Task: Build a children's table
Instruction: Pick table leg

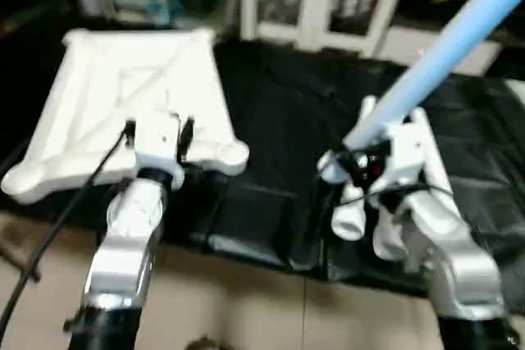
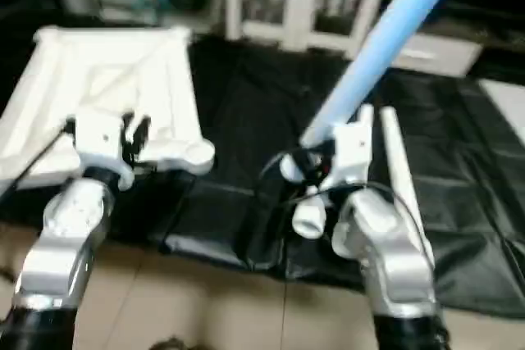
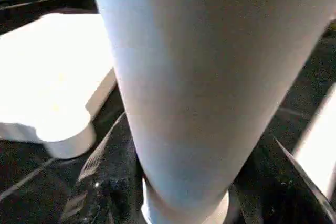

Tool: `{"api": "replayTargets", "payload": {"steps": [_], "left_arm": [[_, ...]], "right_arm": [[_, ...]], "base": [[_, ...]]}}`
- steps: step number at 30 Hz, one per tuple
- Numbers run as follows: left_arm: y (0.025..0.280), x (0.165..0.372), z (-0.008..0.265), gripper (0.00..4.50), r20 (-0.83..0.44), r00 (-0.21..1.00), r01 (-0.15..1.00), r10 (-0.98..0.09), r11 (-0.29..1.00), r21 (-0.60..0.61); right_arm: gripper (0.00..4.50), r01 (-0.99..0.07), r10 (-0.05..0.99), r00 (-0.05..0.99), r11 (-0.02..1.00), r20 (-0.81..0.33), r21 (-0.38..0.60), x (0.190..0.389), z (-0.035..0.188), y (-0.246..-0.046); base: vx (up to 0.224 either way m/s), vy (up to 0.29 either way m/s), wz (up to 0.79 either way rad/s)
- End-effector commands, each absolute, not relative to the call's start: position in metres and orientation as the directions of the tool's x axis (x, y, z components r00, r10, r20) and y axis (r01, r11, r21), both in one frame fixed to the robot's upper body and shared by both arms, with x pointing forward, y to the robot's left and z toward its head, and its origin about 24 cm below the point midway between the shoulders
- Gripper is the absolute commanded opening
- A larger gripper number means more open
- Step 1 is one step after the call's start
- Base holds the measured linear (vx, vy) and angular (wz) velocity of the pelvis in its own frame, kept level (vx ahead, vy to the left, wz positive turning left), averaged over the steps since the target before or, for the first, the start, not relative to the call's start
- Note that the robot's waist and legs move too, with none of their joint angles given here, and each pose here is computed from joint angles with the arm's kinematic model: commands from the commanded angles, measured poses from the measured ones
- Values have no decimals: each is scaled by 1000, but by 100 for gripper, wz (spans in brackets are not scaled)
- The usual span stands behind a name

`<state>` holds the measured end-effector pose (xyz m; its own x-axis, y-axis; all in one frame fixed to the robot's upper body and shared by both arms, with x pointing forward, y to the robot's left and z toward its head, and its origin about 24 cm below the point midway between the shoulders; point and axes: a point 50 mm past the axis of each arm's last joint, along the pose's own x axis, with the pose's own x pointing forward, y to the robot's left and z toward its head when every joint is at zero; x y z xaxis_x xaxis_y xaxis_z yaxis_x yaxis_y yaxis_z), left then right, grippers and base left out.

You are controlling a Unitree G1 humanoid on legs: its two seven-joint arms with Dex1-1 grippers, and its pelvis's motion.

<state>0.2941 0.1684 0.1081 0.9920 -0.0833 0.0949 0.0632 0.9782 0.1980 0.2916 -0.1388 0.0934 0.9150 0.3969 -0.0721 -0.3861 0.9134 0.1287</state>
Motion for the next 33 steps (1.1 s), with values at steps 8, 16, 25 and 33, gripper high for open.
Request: {"api": "replayTargets", "payload": {"steps": [8,16,25,33], "left_arm": [[165,286,110,124,109,991,60,-79,983,173],[155,278,94,124,71,990,110,-121,983,146],[155,271,91,124,57,990,117,-130,976,185],[148,263,90,124,33,956,279,-290,941,189]], "right_arm": [[188,-402,415,909,893,-28,203,296,100,-136],[188,-399,414,909,897,-44,192,290,98,-137],[188,-480,491,869,866,-56,143,287,99,-143],[188,-495,512,856,851,-67,177,280,97,-141]], "base": [[-6,1,0],[91,27,6],[184,45,3],[147,-32,15]]}}
